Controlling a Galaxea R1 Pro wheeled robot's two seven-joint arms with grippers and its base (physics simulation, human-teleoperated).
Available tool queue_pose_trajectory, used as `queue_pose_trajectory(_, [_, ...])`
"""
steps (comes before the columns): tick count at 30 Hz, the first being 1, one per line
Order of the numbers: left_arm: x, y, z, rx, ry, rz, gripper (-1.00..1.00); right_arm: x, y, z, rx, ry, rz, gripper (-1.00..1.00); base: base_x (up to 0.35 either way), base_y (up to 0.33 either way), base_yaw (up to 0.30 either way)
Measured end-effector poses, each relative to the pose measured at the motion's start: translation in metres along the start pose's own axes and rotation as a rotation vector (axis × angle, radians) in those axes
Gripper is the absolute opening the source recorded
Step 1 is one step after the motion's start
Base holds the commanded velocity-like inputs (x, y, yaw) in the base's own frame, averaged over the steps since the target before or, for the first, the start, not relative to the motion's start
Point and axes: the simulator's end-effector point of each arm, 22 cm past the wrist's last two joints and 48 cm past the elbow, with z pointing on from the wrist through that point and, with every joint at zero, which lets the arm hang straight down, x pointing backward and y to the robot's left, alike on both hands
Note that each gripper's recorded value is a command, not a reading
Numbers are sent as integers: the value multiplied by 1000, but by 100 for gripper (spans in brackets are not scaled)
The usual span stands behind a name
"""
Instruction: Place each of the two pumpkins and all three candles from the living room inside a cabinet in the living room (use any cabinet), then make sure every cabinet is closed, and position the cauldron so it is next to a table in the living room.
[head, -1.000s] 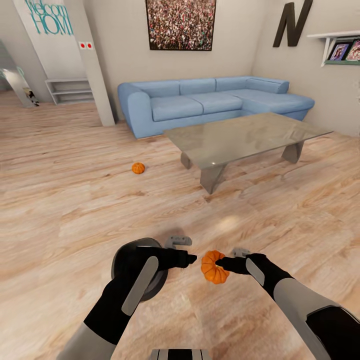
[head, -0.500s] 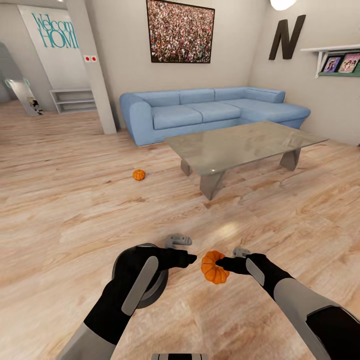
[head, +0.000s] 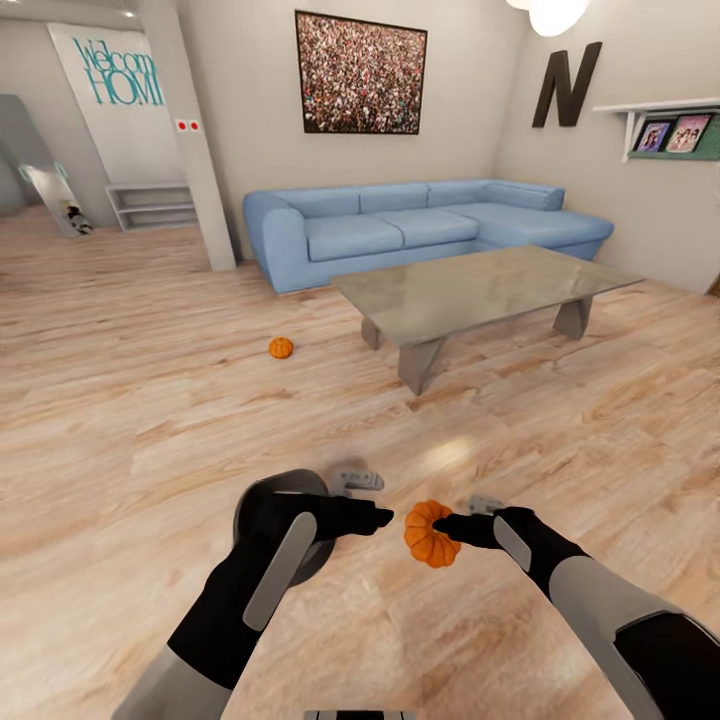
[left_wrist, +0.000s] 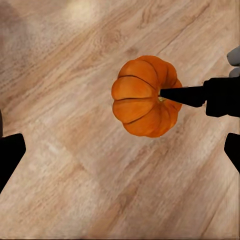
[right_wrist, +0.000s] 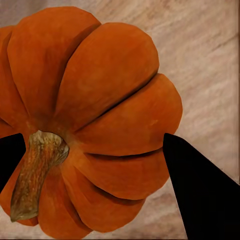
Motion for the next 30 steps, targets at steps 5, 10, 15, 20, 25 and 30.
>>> queue_pose_trajectory(5, [-3,-1,-3,-2,-8,2,100,-3,1,-3,-2,-7,-1,-100,-82,0,0])
queue_pose_trajectory(10, [-6,-1,-6,-5,-16,7,100,-8,3,-7,-4,-17,-2,-100,-4,0,0])
queue_pose_trajectory(15, [-13,-5,-15,-8,-34,19,100,-16,7,-16,-7,-37,-8,-100,0,0,0])
queue_pose_trajectory(20, [-22,-10,-26,-10,-58,30,100,-28,10,-29,-9,-64,-15,-100,0,0,0])
queue_pose_trajectory(25, [-30,-15,-37,-13,-83,43,100,-40,12,-43,-11,-93,-20,-100,0,0,0])
queue_pose_trajectory(30, [-35,-18,-44,-14,-97,51,100,-46,15,-50,-13,-107,-25,-100,0,0,0])
